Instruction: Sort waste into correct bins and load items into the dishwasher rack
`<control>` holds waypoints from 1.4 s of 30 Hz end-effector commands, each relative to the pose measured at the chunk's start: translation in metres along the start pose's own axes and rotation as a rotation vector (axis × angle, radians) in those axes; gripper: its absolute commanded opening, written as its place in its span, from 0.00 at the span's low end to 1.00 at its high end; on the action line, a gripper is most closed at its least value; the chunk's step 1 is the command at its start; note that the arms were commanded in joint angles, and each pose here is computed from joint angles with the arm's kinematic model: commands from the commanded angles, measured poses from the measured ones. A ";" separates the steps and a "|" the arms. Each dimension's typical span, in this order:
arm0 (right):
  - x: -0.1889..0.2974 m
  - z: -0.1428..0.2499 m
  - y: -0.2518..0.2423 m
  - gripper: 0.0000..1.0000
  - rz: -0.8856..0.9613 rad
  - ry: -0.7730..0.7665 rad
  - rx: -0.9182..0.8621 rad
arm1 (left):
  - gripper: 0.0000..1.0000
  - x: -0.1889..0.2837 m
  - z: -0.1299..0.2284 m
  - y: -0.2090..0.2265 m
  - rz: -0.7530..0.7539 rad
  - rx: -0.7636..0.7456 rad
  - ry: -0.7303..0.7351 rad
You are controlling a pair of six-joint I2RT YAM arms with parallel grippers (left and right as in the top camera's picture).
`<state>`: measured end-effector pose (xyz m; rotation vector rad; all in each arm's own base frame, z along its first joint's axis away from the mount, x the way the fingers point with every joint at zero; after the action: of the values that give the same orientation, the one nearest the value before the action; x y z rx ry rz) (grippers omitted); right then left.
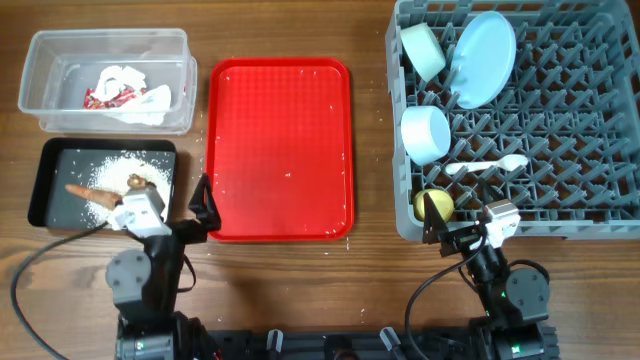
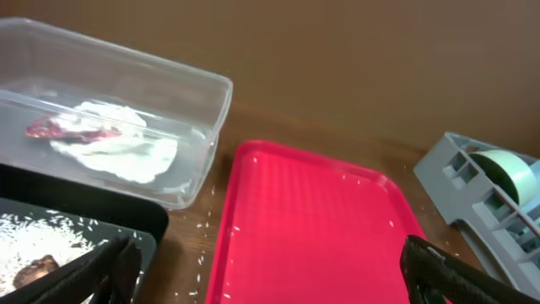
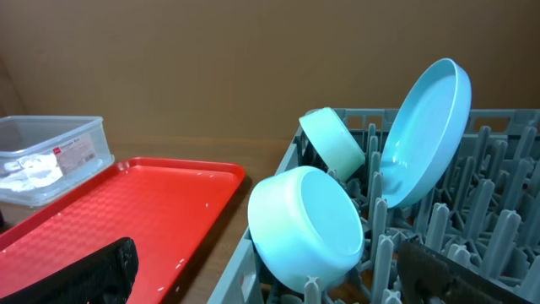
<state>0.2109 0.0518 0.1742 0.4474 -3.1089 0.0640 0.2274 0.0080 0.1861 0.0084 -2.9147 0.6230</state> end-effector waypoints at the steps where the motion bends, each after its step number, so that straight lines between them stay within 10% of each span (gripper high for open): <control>1: 0.000 -0.001 -0.003 1.00 0.021 -0.007 0.001 | 1.00 0.004 0.007 0.006 -0.003 -0.032 -0.056; 42: 0.000 -0.001 -0.003 1.00 0.021 -0.007 0.001 | 1.00 0.008 0.024 0.012 0.008 -0.032 -0.100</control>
<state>0.2109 0.0518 0.1742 0.4474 -3.1089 0.0640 0.2159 0.0102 0.1627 0.0240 -3.0174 0.6080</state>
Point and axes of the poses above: each gripper's point midway between its finger pads, its own x axis back along the fingers, its own y axis along the line the jaws close on, z = x × y, the point moved 3 cm from there along x, back along the fingers, and after that the axes turned 7 degrees about x, right-handed, at the moved point
